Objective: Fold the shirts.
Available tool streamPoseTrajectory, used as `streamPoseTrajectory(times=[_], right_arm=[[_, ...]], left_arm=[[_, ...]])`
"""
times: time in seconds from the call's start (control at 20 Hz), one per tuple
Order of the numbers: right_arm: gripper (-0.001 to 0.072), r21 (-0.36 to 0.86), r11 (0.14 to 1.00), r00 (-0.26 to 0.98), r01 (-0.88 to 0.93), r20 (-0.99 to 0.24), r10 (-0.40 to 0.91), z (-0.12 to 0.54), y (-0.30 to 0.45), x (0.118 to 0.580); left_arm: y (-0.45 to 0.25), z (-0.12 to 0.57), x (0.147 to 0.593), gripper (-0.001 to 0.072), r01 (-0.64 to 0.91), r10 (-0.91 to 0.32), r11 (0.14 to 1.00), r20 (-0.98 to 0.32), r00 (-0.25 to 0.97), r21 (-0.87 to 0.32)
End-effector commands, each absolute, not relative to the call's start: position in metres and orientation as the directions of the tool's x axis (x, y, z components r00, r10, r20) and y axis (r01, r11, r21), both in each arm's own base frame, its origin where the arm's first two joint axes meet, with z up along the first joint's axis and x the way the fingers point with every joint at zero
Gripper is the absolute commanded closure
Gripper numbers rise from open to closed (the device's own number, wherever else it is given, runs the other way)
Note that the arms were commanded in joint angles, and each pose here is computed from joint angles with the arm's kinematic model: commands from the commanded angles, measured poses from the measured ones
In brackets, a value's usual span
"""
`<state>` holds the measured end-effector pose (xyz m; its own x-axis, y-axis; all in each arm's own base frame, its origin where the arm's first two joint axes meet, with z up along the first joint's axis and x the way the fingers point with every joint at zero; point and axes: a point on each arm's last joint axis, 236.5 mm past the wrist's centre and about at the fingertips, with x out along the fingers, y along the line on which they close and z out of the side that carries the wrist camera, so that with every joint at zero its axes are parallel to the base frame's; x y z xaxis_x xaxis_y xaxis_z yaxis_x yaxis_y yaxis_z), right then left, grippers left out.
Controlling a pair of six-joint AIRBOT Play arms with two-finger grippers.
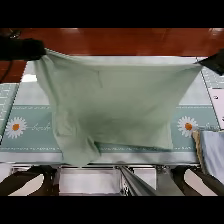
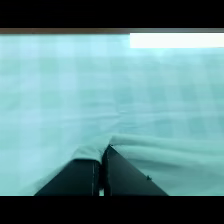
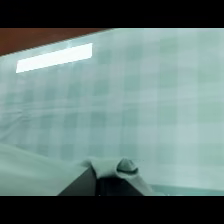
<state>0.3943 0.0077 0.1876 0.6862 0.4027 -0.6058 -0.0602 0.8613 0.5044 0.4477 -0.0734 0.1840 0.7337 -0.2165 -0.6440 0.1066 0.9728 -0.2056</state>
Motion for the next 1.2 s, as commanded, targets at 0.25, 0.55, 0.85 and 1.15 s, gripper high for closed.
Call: streamPoseTrajectory(times=[0.25, 0.55, 0.85, 1.15], right_arm=[[0.0695, 0.613, 0.788, 0.655, 0.054, -0.617, 0.436, 0.061, 0.016, 0.528], [0.0695, 0.679, 0.724, 0.523, 0.121, -0.663, 0.535, 0.034, 0.032, 0.546], [0.0695, 0.548, 0.834, 0.288, 0.069, -0.811, 0.509, 0.021, 0.028, 0.482], [0.0695, 0.465, 0.878, 0.060, 0.115, -0.885, 0.462, -0.024, 0.019, 0.425]], left_arm=[[-0.094, 0.047, 0.552, 0.0676, -0.103, -0.282, 0.885, -0.699, 0.658, -0.454], [-0.086, 0.036, 0.559, 0.0676, -0.191, -0.307, 0.822, -0.701, 0.644, -0.536], [-0.085, 0.000, 0.472, 0.0676, 0.089, -0.390, 0.920, -0.880, 0.272, -0.381], [-0.067, -0.045, 0.427, 0.0676, 0.050, -0.380, 0.925, -0.922, 0.072, -0.377]])
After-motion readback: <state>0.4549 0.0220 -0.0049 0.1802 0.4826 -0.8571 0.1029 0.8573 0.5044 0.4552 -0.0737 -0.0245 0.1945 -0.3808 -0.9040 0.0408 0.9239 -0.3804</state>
